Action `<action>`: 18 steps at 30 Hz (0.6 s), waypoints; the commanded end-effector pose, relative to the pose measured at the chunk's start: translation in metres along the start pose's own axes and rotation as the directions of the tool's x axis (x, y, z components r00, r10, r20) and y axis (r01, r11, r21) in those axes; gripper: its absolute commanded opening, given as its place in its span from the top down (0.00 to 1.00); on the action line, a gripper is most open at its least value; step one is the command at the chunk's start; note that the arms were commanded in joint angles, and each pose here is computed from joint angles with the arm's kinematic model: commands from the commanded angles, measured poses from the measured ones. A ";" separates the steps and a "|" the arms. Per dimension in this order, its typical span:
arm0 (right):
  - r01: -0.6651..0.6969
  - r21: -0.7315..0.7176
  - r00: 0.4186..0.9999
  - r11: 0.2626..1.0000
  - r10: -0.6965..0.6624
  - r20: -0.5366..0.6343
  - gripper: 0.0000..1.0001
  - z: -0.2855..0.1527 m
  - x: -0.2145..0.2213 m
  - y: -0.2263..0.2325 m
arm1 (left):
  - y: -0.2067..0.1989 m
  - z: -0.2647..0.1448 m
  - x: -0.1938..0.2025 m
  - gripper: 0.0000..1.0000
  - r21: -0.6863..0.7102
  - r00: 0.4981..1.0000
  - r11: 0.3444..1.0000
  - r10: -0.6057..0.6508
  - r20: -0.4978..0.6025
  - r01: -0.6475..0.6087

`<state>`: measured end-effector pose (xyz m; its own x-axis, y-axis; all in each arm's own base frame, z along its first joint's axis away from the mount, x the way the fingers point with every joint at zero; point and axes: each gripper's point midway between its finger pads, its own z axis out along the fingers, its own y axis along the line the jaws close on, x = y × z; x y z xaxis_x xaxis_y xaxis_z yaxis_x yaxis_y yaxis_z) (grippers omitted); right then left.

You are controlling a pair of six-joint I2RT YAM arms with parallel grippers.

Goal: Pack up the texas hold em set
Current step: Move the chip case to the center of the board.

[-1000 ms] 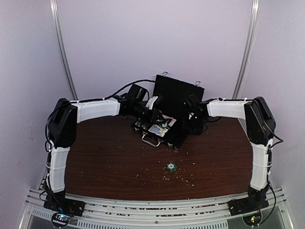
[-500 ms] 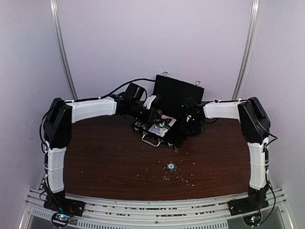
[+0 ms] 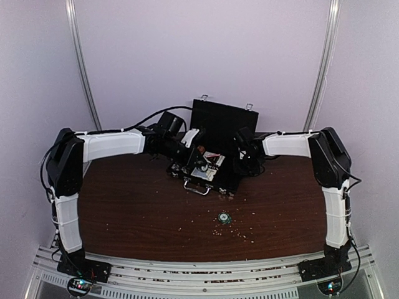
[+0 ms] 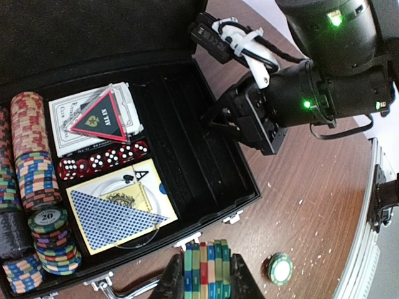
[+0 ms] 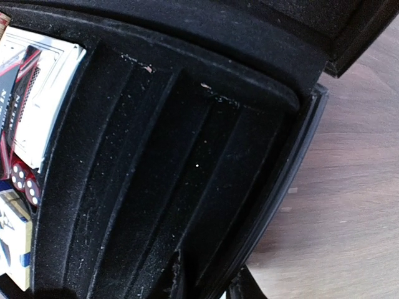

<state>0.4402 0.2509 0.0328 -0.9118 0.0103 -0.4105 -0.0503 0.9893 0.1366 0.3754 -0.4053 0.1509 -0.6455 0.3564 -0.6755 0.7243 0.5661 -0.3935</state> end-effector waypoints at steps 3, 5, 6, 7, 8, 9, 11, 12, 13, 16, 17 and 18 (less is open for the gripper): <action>0.372 -0.192 0.924 0.908 -0.382 -0.016 0.92 0.000 0.049 0.105 | -0.012 -0.033 -0.012 1.00 -0.018 0.994 0.996 0.083 0.071 -0.082; 0.413 -0.221 0.906 0.884 -0.423 -0.002 0.92 -0.002 0.055 0.124 | -0.015 -0.037 -0.005 1.00 -0.009 0.993 0.995 0.099 0.062 -0.099; 0.432 -0.233 0.897 0.871 -0.443 0.005 0.92 -0.002 0.058 0.133 | -0.015 -0.040 -0.002 1.00 -0.009 0.992 0.994 0.109 0.061 -0.109; 0.447 -0.245 0.888 0.860 -0.459 0.008 0.92 -0.002 0.061 0.140 | -0.015 -0.041 0.004 1.00 -0.013 0.991 0.993 0.119 0.054 -0.118; 0.461 -0.260 0.880 0.848 -0.474 0.013 0.92 -0.002 0.064 0.148 | -0.014 -0.044 0.009 1.00 -0.019 0.990 0.991 0.130 0.050 -0.129; 0.471 -0.272 0.874 0.839 -0.486 0.015 0.92 -0.001 0.068 0.154 | -0.013 -0.046 0.013 1.00 -0.027 0.989 0.990 0.143 0.044 -0.142; 0.485 -0.298 0.865 0.822 -0.501 0.026 0.92 -0.001 0.071 0.166 | -0.011 -0.052 0.021 1.00 -0.047 0.984 0.984 0.176 0.036 -0.174; 0.487 -0.307 0.863 0.817 -0.504 0.029 0.92 0.000 0.072 0.170 | -0.009 -0.054 0.029 1.00 -0.060 0.982 0.981 0.187 0.022 -0.186; 0.491 -0.320 0.860 0.810 -0.508 0.035 0.92 -0.002 0.073 0.174 | -0.007 -0.057 0.034 1.00 -0.071 0.979 0.977 0.203 0.016 -0.202; 0.506 -0.346 0.853 0.790 -0.517 0.066 0.91 -0.007 0.071 0.184 | -0.003 -0.060 0.046 1.00 -0.093 0.970 0.966 0.241 -0.012 -0.241; 0.509 -0.348 0.852 0.787 -0.518 0.074 0.90 -0.009 0.070 0.186 | -0.002 -0.061 0.051 1.00 -0.097 0.968 0.963 0.251 -0.023 -0.252; 0.510 -0.345 0.853 0.788 -0.517 0.080 0.89 -0.010 0.068 0.187 | 0.001 -0.060 0.056 1.00 -0.104 0.966 0.960 0.258 -0.032 -0.260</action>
<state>0.3813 0.4161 0.0371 -0.7895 -0.3783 -0.4834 -0.5195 0.8312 0.1981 0.3223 -0.3478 0.1430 -0.5408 0.4819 -0.6895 0.7993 0.5497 -0.2428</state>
